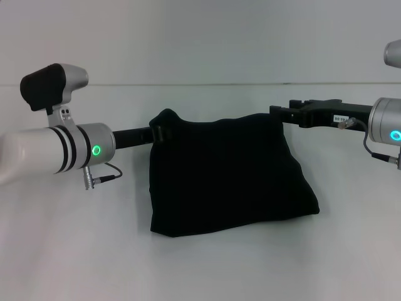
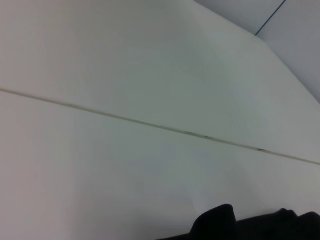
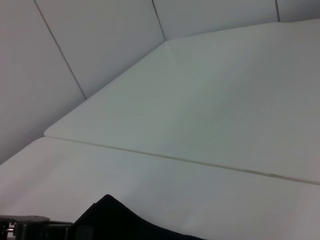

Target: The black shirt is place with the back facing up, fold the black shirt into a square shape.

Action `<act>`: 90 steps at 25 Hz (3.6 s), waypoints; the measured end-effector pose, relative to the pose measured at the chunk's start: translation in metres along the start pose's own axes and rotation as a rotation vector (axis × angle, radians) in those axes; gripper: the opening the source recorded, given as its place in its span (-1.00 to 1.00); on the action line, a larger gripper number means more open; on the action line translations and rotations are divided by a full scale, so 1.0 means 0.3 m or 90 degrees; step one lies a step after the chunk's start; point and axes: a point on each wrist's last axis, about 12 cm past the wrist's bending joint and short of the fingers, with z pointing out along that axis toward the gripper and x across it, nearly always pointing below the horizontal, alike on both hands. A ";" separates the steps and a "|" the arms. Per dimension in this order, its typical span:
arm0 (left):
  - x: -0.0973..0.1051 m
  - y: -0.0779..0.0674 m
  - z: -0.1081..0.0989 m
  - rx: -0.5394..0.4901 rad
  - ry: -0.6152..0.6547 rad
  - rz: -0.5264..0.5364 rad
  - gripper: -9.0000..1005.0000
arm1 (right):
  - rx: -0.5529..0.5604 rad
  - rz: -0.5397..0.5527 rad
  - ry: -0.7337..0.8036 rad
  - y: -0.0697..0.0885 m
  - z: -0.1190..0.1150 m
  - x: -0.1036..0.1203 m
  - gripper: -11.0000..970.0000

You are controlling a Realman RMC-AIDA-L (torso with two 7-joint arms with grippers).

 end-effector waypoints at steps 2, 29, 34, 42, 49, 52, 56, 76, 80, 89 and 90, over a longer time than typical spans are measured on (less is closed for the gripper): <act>-0.007 -0.006 0.000 0.008 0.002 0.001 -0.88 | 0.001 -0.001 -0.001 -0.001 0.000 0.000 0.32; -0.116 -0.045 -0.004 0.026 -0.013 0.077 -0.70 | 0.010 -0.026 -0.007 0.004 0.014 -0.009 0.28; -0.146 0.008 -0.047 -0.015 -0.052 0.090 -0.45 | 0.013 -0.027 -0.011 -0.001 0.010 -0.017 0.34; -0.133 -0.010 -0.174 0.117 -0.033 0.150 -0.02 | -0.020 -0.040 -0.005 -0.014 -0.033 -0.037 0.44; -0.071 -0.077 -0.206 0.245 -0.012 0.260 0.37 | -0.109 -0.078 0.036 -0.003 -0.100 -0.043 0.58; -0.052 -0.100 -0.192 0.264 0.007 0.316 0.64 | -0.131 -0.130 0.076 0.011 -0.109 -0.037 0.69; -0.029 -0.132 -0.164 0.273 0.059 0.393 0.75 | -0.126 -0.187 0.136 0.031 -0.093 -0.039 0.84; -0.014 -0.083 -0.224 0.244 0.090 0.433 0.80 | -0.162 -0.249 0.107 0.062 -0.098 -0.034 0.91; -0.017 -0.074 -0.245 0.256 0.076 0.429 0.80 | -0.163 -0.247 0.068 0.045 -0.132 -0.024 0.91; -0.017 -0.072 -0.254 0.265 0.075 0.426 0.80 | -0.158 -0.237 0.060 0.033 -0.149 -0.014 0.91; -0.017 -0.073 -0.254 0.265 0.075 0.426 0.80 | -0.158 -0.237 0.060 0.033 -0.149 -0.013 0.91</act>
